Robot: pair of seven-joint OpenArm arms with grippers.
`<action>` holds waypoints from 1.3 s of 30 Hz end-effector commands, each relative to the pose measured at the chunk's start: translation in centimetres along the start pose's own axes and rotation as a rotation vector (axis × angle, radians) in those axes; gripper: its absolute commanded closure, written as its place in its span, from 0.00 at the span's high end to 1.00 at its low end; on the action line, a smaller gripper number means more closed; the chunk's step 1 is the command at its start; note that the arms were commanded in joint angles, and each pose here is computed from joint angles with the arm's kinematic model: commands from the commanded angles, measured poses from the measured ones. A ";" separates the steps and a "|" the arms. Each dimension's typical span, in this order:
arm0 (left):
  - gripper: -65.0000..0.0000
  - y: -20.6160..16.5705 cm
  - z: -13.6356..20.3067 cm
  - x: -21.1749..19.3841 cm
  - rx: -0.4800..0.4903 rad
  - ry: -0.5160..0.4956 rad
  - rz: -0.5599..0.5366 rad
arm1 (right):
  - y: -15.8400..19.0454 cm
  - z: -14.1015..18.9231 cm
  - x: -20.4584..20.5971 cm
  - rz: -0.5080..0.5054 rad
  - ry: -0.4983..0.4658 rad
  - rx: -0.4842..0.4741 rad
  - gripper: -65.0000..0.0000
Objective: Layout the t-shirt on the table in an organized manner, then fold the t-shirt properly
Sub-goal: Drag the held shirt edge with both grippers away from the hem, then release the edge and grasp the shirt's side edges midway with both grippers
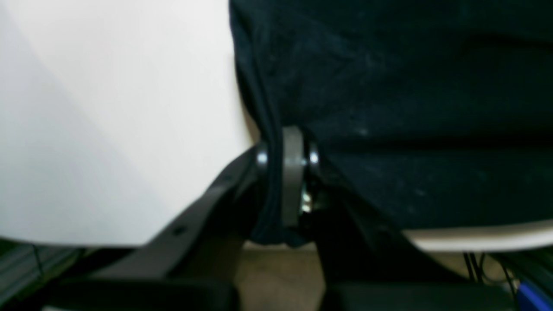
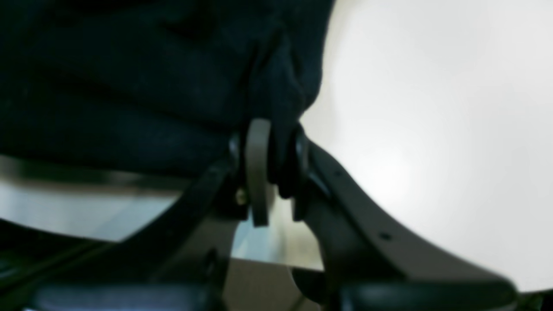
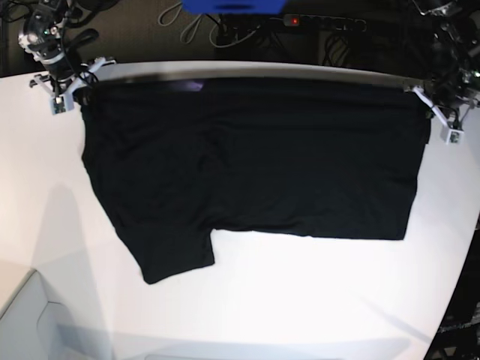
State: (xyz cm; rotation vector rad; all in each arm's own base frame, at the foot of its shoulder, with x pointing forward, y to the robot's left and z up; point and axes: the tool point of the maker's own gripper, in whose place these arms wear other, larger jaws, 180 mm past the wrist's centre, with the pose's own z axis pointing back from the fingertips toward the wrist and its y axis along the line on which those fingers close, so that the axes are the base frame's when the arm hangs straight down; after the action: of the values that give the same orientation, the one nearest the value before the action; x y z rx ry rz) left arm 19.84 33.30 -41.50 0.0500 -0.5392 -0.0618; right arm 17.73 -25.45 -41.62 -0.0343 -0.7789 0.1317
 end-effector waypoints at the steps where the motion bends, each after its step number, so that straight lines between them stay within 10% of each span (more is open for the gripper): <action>1: 0.01 1.4 0.6 0.7 0.045 -0.014 -0.012 | -1.4 0.5 0.9 0.014 -0.026 -0.043 0.05; 6: 0.09 1.4 0.6 -0.1 0.042 0.002 -0.012 | -1.6 0.7 0.3 0.001 -0.011 -0.052 0.33; 11: 0.45 1.3 0.7 -0.1 0.040 0.002 -0.009 | -2.6 1.9 0.0 -0.040 -0.026 -0.107 0.59; 16: 0.74 1.8 1.1 0.2 0.054 -0.015 0.001 | -4.2 3.4 2.1 -0.025 -0.081 -0.178 0.63; 29: 0.77 6.8 3.4 8.6 0.156 -0.289 0.173 | -3.6 1.5 8.9 -0.002 -0.237 -0.160 0.63; 39: 0.77 0.7 -3.7 17.8 -0.020 -0.311 0.044 | -1.3 -6.3 18.6 0.078 -0.285 0.012 0.63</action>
State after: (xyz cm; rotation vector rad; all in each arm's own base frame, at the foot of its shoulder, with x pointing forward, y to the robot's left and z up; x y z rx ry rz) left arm 35.56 32.08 -37.89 -0.0092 -0.7791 -0.0347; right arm 34.23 -23.84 -34.99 -0.0228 -0.9952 0.2127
